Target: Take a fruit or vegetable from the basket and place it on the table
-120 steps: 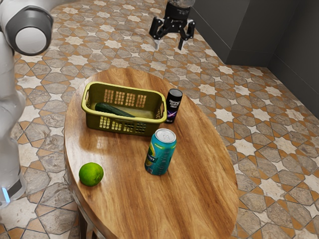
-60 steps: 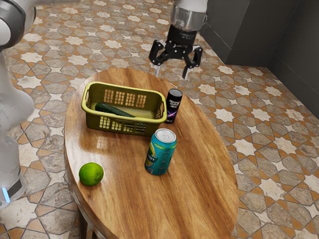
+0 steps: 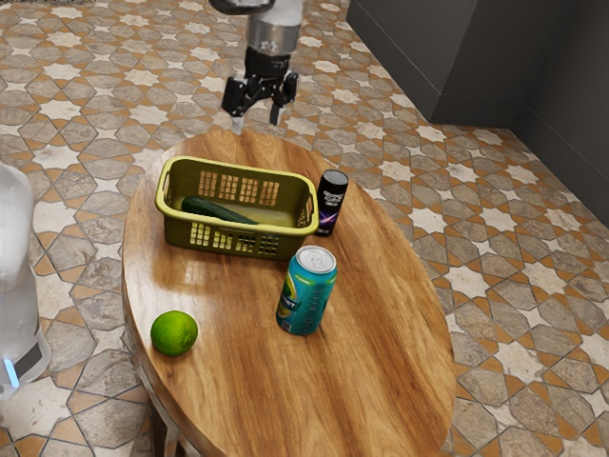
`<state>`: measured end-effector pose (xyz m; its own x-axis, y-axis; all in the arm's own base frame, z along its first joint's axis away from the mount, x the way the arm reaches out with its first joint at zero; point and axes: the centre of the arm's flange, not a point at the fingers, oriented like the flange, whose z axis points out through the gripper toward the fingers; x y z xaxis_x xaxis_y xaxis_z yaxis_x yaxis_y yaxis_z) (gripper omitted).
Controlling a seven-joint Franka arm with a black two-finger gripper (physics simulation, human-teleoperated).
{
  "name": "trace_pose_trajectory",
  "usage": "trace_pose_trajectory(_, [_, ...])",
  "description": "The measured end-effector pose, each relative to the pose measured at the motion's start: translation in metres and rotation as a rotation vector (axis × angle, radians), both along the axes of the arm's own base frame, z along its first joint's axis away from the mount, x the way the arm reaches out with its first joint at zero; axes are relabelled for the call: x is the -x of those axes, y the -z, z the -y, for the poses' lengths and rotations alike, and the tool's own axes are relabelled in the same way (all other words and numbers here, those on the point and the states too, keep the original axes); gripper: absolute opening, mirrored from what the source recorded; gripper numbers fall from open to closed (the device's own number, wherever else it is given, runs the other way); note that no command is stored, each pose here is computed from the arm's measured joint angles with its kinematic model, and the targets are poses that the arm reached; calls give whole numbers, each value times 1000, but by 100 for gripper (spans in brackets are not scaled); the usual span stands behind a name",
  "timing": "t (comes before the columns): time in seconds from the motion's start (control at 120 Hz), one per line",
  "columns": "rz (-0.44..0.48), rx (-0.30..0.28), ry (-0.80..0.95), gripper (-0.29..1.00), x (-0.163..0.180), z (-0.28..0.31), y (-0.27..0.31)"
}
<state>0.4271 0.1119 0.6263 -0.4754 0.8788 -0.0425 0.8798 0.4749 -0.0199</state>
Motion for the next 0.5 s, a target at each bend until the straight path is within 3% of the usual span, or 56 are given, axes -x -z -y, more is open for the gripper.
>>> trace_pose_trajectory(0.308, [-43,22,-50,70,-7,-2,71])
trace_pose_trajectory(0.5, [-20,20,-68,70,-13,1,97])
